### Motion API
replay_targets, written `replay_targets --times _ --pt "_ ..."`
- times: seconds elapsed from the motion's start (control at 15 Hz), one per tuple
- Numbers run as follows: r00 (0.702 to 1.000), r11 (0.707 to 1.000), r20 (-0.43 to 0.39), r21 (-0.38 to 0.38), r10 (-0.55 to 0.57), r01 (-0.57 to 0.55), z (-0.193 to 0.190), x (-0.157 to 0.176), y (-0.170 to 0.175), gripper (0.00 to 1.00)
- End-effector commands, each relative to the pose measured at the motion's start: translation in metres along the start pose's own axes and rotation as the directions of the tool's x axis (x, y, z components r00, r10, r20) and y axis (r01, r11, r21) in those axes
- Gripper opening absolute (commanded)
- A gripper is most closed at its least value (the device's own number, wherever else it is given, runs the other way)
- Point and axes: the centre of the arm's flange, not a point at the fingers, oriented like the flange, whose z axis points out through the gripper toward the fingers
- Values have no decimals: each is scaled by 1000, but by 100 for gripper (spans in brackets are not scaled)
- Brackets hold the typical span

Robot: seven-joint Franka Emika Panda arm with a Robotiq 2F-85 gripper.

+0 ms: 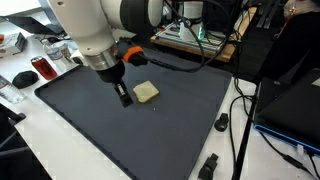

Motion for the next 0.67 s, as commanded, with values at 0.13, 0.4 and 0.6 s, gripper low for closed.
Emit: replay_targets --times 0.13,0.4,0.6 --pt "995 999 -90 44 33 -29 -15 -67 54 6" --pt "991 998 -129 57 35 -28 -18 -91 76 6" --pt "989 996 -137 72 54 -44 -15 -105 99 6"
